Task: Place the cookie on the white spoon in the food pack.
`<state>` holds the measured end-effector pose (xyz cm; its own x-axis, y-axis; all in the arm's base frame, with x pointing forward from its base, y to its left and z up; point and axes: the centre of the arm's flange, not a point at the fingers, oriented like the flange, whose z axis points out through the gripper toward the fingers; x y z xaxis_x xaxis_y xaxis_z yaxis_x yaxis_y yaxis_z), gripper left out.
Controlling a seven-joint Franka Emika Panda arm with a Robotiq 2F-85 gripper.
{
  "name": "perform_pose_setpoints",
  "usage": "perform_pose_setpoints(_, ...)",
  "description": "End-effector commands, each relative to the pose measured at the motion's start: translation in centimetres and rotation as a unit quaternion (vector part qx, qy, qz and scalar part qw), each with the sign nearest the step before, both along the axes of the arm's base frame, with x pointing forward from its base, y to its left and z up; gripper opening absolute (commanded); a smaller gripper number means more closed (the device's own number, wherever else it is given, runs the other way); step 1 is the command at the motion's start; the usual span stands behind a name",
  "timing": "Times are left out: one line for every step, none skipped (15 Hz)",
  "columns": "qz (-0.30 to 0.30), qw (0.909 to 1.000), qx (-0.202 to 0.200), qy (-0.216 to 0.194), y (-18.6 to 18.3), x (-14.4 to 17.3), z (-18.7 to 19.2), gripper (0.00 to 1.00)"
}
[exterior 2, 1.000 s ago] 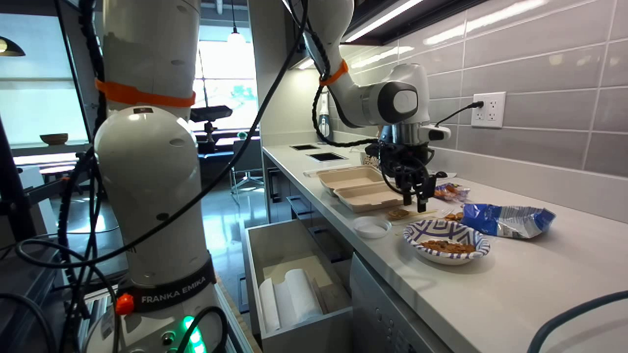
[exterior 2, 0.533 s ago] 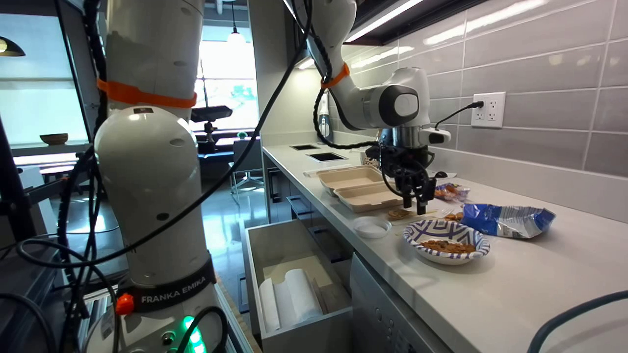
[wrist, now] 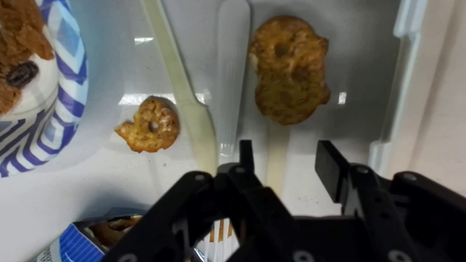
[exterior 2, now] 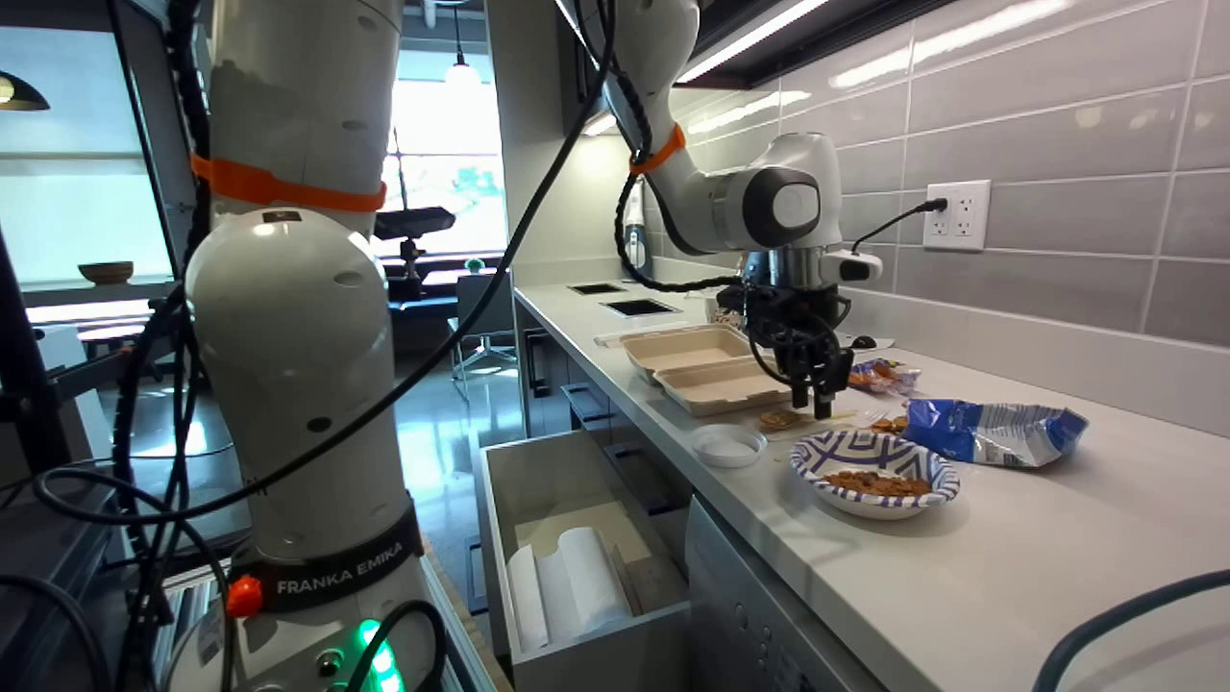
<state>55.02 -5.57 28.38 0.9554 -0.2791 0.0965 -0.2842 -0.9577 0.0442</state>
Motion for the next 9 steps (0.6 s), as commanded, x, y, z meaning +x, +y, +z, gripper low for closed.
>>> perform_pose_setpoints(-0.005,1.0000,0.005,0.000,0.30,0.68,-0.50,0.43)
perform_pose_setpoints(-0.005,1.0000,0.005,0.000,0.28,0.72,-0.53,0.41)
perform_pose_setpoints(-0.005,1.0000,0.005,0.000,0.27,0.75,-0.53,0.41)
perform_pose_setpoints(-0.006,1.0000,0.005,0.000,0.25,0.79,-0.56,0.38)
perform_pose_setpoints(-0.006,1.0000,0.005,0.000,0.25,0.81,-0.59,0.39)
perform_pose_setpoints(-0.006,1.0000,0.005,0.001,0.24,0.82,-0.62,0.37)
perform_pose_setpoints(-0.006,1.0000,0.005,0.001,0.22,0.82,-0.65,0.38)
perform_pose_setpoints(-0.007,1.0000,0.005,0.002,0.19,0.81,-0.69,0.37)
perform_pose_setpoints(-0.007,1.0000,0.005,0.003,0.18,0.81,-0.74,0.37)
